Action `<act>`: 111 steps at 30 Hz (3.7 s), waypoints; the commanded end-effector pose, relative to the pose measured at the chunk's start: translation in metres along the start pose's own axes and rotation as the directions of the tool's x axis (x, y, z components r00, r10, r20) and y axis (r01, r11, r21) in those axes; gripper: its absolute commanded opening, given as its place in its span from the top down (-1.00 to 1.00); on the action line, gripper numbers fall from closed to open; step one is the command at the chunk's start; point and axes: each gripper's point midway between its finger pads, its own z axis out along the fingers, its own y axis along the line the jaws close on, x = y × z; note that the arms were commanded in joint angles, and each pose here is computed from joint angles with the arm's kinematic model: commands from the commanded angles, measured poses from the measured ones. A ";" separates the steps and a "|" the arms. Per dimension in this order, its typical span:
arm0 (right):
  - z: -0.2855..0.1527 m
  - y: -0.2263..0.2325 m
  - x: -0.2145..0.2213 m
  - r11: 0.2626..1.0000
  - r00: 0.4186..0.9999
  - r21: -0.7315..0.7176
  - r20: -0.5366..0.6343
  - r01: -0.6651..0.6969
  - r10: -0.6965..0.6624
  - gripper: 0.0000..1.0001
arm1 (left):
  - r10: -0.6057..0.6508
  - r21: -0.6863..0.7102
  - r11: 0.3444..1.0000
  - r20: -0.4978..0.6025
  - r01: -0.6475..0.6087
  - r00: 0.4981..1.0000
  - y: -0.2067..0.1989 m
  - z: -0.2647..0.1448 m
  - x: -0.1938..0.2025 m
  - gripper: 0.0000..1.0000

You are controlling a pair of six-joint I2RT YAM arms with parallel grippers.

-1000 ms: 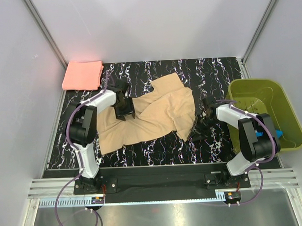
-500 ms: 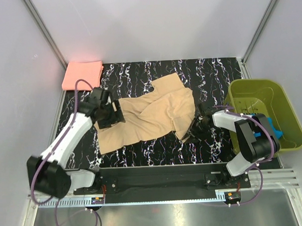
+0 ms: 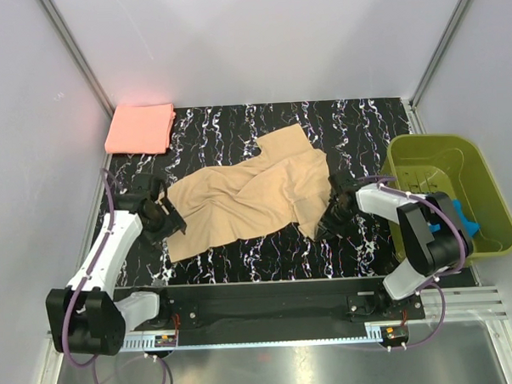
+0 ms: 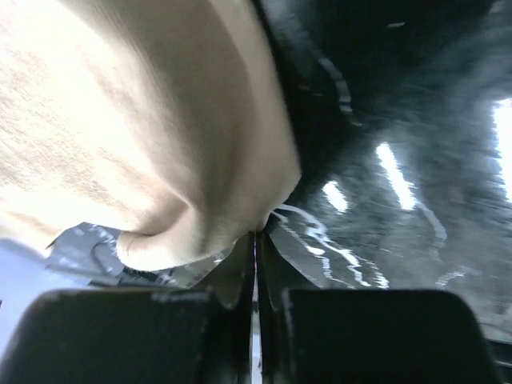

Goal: Fold and stack the t-shirts
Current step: Flatten the tshirt out

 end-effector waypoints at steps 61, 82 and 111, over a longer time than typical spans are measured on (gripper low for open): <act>-0.034 0.001 0.027 0.907 0.934 0.230 -0.016 0.352 -0.358 0.98 | -0.351 -0.197 0.922 -0.057 0.335 0.934 0.051 0.056 0.019 -0.15; -0.058 -0.002 0.035 0.923 0.938 0.197 0.043 0.330 -0.344 -0.07 | -0.304 -0.202 0.938 -0.079 0.283 0.950 0.053 0.086 0.018 0.74; -0.003 -0.008 -0.005 0.982 0.988 0.185 0.139 0.043 -0.070 0.15 | -0.261 -0.146 0.959 -0.106 0.245 0.959 0.042 0.083 0.015 1.00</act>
